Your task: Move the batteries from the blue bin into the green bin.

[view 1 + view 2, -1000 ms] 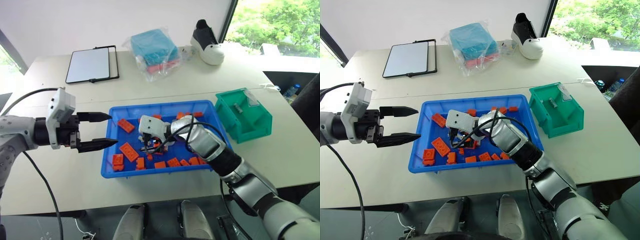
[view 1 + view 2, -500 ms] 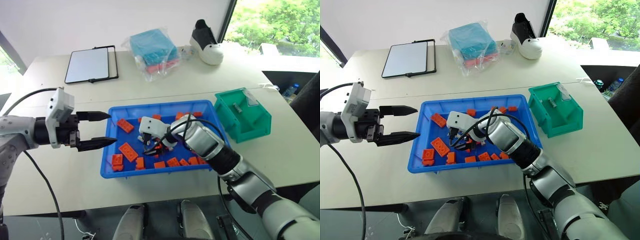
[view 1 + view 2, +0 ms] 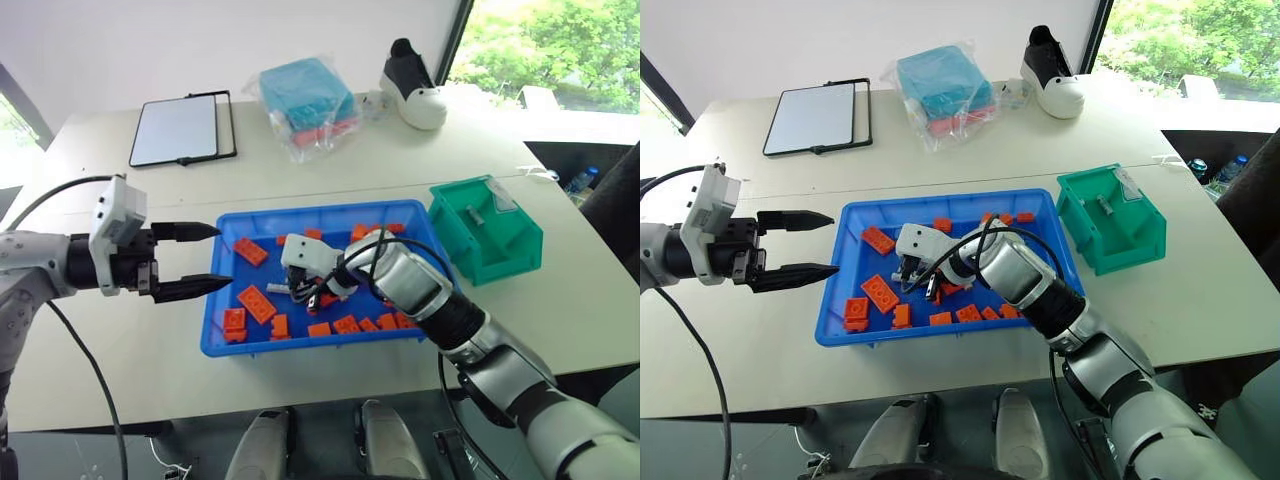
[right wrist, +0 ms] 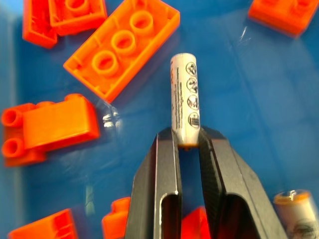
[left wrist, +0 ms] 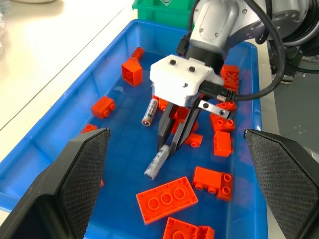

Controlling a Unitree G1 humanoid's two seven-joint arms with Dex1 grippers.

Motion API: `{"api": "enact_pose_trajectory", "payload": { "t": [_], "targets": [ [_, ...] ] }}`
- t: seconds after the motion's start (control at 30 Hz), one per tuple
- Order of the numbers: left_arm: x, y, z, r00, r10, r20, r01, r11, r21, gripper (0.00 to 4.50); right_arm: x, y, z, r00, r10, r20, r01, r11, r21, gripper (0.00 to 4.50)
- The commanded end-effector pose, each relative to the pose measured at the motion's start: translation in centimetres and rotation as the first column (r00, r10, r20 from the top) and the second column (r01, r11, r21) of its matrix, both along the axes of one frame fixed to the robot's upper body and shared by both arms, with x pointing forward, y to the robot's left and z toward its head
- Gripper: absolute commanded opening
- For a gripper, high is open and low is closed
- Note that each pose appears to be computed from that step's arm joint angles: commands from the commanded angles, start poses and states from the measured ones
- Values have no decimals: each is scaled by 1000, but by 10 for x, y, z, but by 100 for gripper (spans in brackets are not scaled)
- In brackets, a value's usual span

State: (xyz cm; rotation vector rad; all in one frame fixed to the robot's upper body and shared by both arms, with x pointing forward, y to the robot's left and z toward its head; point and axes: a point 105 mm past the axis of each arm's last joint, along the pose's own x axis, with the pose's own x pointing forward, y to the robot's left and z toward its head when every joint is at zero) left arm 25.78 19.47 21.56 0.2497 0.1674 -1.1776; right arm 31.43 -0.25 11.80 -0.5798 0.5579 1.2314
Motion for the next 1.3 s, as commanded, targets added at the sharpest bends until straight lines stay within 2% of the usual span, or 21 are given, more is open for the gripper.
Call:
{"api": "enact_pose_trajectory", "payload": {
  "t": [0.03,0.13,0.27,0.4,0.53,0.6,0.7,0.77,0.83,0.87,0.97,1.0,1.03,1.17,1.3],
  "targets": [
    [-2,-4,0,1000,-26,3,26,1000,-7,450,1,-19,74,989,-103,103,82,978,193,2],
    [-2,-5,-1,999,-32,-1,32,999,-15,450,12,-69,107,943,-296,151,251,932,261,2],
    [-3,-6,-3,999,-40,-15,39,999,-29,450,26,-176,126,751,-630,199,570,770,286,2],
    [-1,-6,-5,999,-34,-29,32,998,-54,450,24,-245,122,586,-779,224,732,627,266,2],
    [5,-4,-6,1000,0,-21,-2,996,-86,450,21,-272,104,523,-820,232,790,569,229,2],
    [10,-4,-7,999,30,-10,-31,994,-109,450,21,-279,95,504,-826,252,806,554,207,109],
    [10,-4,-8,999,42,-4,-42,991,-130,450,23,-286,85,491,-819,297,812,554,185,240],
    [9,-4,-8,999,45,-4,-45,989,-138,450,26,-284,88,500,-794,345,792,581,188,357],
    [7,-3,-7,999,51,-7,-51,989,-141,450,31,-275,101,519,-757,398,747,628,220,444],
    [7,-3,-7,999,52,-11,-53,988,-142,450,33,-268,108,535,-729,426,713,661,235,444],
    [6,-3,-5,998,58,-12,-59,988,-145,450,38,-208,130,698,-586,413,495,810,313,444],
    [6,-4,-5,998,57,-11,-58,988,-146,450,38,-180,128,776,-490,396,397,868,298,444],
    [6,-4,-4,998,57,-10,-58,988,-146,450,38,-164,126,820,-424,385,333,900,281,444],
    [6,-8,-2,999,53,-6,-54,987,-151,450,41,-106,99,929,-138,343,89,984,153,444],
    [3,-11,0,999,52,3,-51,987,-153,450,48,-77,64,961,68,268,-68,998,-10,444]
  ]
}}
